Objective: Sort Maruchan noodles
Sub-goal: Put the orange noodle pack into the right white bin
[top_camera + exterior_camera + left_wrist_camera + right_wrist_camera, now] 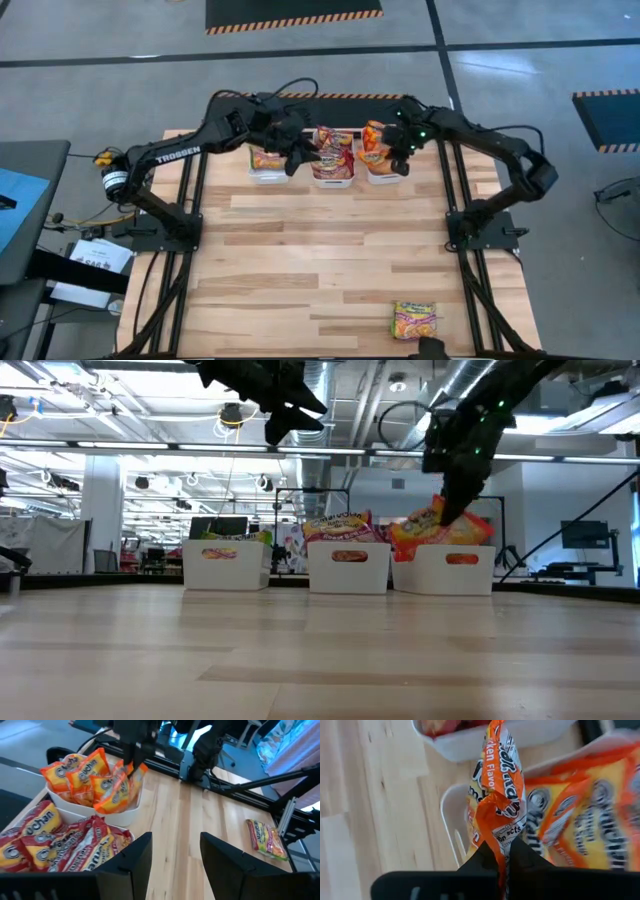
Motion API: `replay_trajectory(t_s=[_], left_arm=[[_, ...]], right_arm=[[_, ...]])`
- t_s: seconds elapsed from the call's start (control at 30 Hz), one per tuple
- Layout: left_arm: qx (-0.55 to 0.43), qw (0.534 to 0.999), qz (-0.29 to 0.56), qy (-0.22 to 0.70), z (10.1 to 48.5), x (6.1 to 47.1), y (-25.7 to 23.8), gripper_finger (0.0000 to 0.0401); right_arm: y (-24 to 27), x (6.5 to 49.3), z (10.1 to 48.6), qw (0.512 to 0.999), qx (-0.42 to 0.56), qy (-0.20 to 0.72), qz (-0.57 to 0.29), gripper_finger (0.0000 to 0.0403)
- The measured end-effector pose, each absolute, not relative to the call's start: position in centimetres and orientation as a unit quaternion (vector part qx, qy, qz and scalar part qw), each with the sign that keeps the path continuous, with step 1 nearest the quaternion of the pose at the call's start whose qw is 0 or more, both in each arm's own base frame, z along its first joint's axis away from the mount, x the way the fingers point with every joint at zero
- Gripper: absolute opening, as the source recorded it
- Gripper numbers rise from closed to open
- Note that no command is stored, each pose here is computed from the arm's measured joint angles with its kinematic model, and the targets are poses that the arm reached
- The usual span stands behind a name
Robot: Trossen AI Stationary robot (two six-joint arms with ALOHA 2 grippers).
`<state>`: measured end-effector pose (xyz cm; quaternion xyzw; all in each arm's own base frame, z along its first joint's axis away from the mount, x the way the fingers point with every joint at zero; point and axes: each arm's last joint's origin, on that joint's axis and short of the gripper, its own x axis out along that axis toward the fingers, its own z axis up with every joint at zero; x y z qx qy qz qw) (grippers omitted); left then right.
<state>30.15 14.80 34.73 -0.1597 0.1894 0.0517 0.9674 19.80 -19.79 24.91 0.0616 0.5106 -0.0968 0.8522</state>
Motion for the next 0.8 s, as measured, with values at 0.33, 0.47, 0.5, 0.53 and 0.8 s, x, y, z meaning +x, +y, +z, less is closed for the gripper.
replay_trajectory(t_s=[0.33,0.47,0.5,0.53,0.8], left_arm=[[-0.164,0.966,0.073,0.186,34.7,29.5,16.1,0.0151],[-0.165,0.965,0.077,0.187,34.7,29.3,16.4,0.0151],[-0.164,0.965,0.078,0.188,34.7,29.3,16.4,0.0151],[-0.161,0.966,0.078,0.189,34.6,29.2,16.5,0.0151],[-0.131,0.97,0.071,0.193,34.6,29.2,16.5,0.0151]], right_arm=[[-21.2,21.0,21.6,0.814,0.134,0.549,-0.133,0.0027],[-21.2,21.0,21.4,0.805,0.157,0.553,-0.147,0.0048],[-21.1,21.1,21.4,0.805,0.156,0.554,-0.146,0.0055],[-20.9,21.1,21.4,0.803,0.156,0.557,-0.146,0.0062],[-20.0,20.7,21.3,0.77,0.197,0.587,-0.156,0.0153]])
